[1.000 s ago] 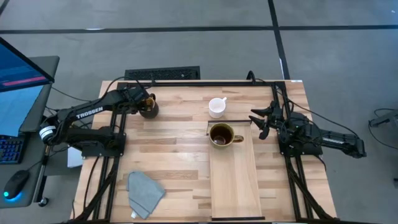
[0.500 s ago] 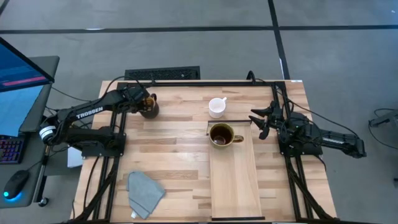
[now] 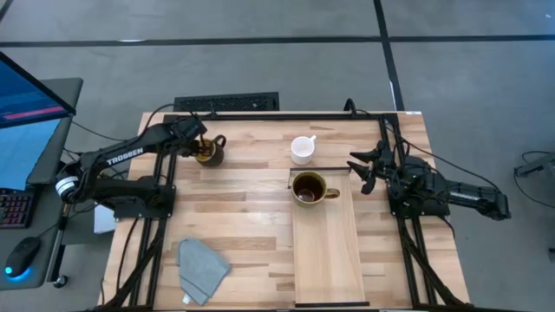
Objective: Stack small to large cups/mugs on shelf
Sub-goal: Put the black mug on the shelf
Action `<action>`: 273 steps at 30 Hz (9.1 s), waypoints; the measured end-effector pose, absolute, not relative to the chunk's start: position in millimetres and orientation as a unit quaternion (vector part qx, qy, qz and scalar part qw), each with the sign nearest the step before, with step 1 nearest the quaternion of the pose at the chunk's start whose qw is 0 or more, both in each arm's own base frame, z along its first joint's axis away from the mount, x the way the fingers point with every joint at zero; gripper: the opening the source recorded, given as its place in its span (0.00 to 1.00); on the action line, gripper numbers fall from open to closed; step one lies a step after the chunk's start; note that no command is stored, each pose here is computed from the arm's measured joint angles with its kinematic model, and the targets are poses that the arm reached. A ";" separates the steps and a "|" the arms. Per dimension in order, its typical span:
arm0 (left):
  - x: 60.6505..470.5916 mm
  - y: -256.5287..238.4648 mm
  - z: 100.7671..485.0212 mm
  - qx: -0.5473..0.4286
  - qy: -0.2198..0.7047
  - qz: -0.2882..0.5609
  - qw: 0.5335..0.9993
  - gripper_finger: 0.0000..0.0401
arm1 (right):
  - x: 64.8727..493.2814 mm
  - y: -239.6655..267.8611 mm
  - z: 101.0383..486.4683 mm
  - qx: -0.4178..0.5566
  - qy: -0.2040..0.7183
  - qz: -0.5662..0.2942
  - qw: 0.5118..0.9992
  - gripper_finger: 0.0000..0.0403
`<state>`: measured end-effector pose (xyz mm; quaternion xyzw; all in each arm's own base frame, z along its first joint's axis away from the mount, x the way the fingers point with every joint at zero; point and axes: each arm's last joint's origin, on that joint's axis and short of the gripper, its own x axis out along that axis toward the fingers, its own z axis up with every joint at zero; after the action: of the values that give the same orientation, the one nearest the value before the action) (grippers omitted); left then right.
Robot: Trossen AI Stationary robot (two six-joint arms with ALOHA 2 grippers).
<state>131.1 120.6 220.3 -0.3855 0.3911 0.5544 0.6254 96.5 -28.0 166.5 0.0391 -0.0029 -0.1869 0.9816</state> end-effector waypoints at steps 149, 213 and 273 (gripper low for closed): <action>425.2 -98.9 360.1 -0.128 0.468 0.075 0.871 0.00 | 96.6 -28.0 164.5 0.036 0.008 -0.187 0.982 0.47; 434.4 -89.1 363.8 -0.207 0.458 0.013 0.865 0.27 | 97.0 -28.1 163.9 0.036 0.011 -0.187 0.982 0.47; 435.6 -80.4 366.0 -0.245 0.464 -0.017 0.851 0.32 | 97.0 -28.1 163.9 0.036 0.012 -0.187 0.982 0.47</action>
<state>435.6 -80.4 366.0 -0.2448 0.4636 -0.0169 0.8514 97.0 -28.1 163.9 0.0356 0.0116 -0.1869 0.9817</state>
